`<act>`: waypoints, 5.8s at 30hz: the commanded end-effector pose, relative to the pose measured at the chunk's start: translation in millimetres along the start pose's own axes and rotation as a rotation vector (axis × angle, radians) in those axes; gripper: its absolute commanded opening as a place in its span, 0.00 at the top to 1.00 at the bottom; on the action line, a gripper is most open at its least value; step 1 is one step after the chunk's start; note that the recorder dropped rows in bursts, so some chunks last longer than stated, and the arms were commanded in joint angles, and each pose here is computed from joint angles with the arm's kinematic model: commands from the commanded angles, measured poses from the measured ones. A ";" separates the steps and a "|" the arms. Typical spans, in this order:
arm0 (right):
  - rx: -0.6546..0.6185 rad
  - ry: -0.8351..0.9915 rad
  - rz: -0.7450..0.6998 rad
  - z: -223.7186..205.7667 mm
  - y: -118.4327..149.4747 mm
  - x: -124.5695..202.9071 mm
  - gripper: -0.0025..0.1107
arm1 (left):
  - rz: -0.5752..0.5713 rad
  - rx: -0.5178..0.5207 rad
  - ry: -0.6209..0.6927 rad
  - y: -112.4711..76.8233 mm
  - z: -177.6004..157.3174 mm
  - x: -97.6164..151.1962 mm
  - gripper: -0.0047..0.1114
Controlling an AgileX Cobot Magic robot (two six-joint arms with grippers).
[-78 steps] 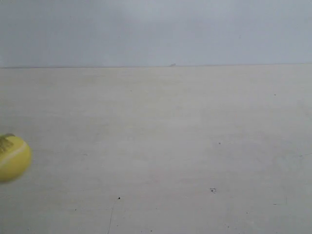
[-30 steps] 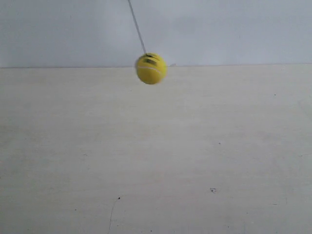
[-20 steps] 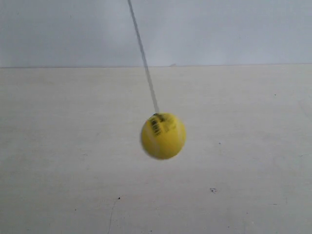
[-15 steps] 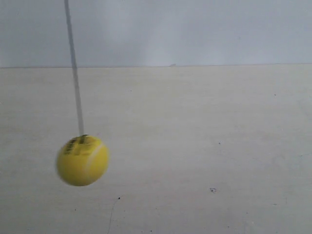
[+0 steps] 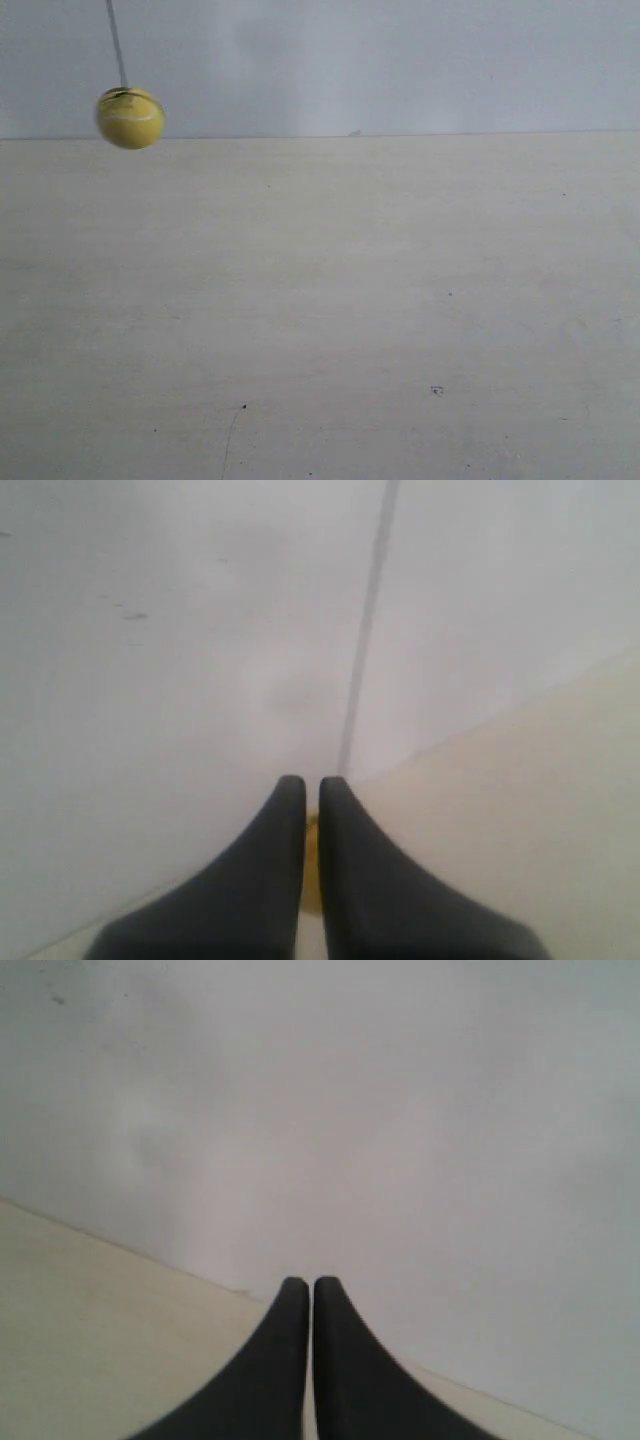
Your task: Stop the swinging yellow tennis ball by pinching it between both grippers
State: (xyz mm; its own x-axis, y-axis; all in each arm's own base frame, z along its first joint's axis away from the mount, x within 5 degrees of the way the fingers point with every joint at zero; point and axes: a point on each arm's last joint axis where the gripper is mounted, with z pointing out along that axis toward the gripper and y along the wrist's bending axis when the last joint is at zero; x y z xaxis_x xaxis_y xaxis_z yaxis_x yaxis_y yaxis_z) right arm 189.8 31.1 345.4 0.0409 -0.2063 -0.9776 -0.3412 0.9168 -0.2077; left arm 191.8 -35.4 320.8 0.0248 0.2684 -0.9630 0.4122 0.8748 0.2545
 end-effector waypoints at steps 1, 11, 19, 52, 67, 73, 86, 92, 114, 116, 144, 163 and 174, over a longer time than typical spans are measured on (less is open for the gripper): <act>-0.112 0.029 0.037 9.3 7.6 5.8 0.98 | -0.069 0.221 0.031 -14.1 16.9 10.3 0.92; -0.145 0.065 -0.016 11.9 9.8 11.2 0.98 | -0.083 0.321 0.090 -18.1 35.0 30.8 0.92; -0.174 0.123 -0.027 27.2 8.6 26.8 0.98 | -0.086 0.383 0.074 -21.3 43.1 37.5 0.92; -0.548 0.198 0.072 97.4 31.0 123.8 0.98 | -0.138 0.660 0.139 -27.4 103.4 100.1 0.92; -0.621 0.093 0.098 95.6 38.1 113.5 0.98 | -0.158 0.694 0.079 -29.7 103.2 96.5 0.92; -0.641 0.067 0.104 94.7 39.5 111.0 0.98 | -0.157 0.696 0.072 -29.8 103.2 96.0 0.92; -0.595 0.131 0.030 112.4 67.3 126.1 0.98 | -0.180 0.725 0.067 -36.3 108.1 103.2 0.92; -0.620 0.116 0.044 117.2 70.1 127.8 0.98 | -0.205 0.739 0.097 -42.0 116.8 123.4 0.92; -0.782 0.098 0.000 159.0 119.0 122.5 0.98 | -0.162 0.804 0.025 -54.1 129.2 110.8 0.92; -0.781 0.100 -0.001 159.0 118.9 122.7 0.98 | -0.149 0.805 0.030 -56.0 130.3 110.6 0.92; -0.848 0.091 0.038 154.7 132.2 118.5 0.98 | -0.158 0.825 0.041 -57.7 129.4 110.6 0.92; -0.818 0.138 0.014 156.2 132.2 122.8 0.98 | -0.163 0.850 0.027 -59.1 127.8 109.1 0.92; -0.821 0.137 0.018 156.0 132.4 122.6 0.98 | -0.160 0.845 0.035 -58.8 128.2 109.8 0.92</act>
State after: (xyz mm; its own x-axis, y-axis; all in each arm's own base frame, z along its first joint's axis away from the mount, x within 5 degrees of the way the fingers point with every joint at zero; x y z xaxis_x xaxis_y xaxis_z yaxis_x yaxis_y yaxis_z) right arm 295.7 179.7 191.1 -0.0735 -0.2865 -0.9553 -0.9184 0.3928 -0.0472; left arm 287.0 -107.5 187.8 -0.1104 0.1933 -0.9749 0.9466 0.3194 -0.0438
